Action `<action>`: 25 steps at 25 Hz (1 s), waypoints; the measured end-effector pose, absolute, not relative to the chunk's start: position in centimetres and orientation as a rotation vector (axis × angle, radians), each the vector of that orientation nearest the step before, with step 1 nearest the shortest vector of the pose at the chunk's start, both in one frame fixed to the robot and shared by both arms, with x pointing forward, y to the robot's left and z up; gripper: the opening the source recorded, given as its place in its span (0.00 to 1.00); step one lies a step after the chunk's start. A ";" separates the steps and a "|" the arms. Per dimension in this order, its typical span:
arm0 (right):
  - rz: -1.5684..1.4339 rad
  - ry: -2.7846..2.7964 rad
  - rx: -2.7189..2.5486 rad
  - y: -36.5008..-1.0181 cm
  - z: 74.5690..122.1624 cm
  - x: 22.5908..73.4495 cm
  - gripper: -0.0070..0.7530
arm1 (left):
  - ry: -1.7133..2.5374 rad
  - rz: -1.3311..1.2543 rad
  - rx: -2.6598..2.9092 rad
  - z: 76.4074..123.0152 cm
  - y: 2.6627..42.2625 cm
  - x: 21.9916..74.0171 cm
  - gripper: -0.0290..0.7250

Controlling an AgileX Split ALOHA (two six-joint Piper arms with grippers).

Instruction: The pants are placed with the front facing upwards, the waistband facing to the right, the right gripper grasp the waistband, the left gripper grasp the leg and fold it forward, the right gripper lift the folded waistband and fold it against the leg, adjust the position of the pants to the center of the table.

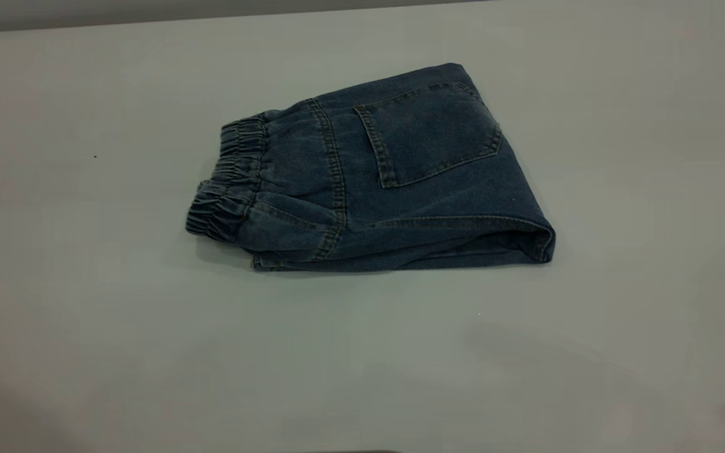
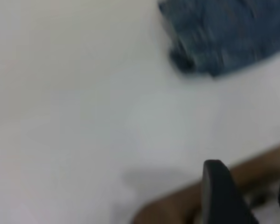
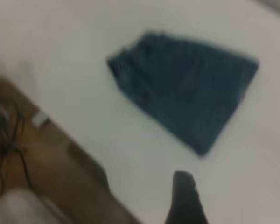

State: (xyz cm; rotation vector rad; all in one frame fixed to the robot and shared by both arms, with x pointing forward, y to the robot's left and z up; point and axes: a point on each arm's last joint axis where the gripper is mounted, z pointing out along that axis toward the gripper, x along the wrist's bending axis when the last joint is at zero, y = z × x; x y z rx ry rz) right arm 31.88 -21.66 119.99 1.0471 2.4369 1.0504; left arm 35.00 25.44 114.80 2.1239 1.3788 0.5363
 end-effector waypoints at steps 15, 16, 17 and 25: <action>0.861 2.490 1.345 -25.9 103.4 27.9 0.56 | 1.434 0.459 2.114 104.6 27.4 30.1 0.42; 0.875 2.482 1.340 -26.2 103.4 27.7 0.56 | 1.430 0.465 2.107 104.4 27.5 29.8 0.42; 0.890 2.469 1.332 -26.4 103.4 27.5 0.56 | 1.421 0.475 2.092 104.5 27.7 29.6 0.42; 1.017 2.395 1.294 -27.9 103.7 26.2 0.56 | 1.409 0.491 2.068 104.1 28.4 28.0 0.42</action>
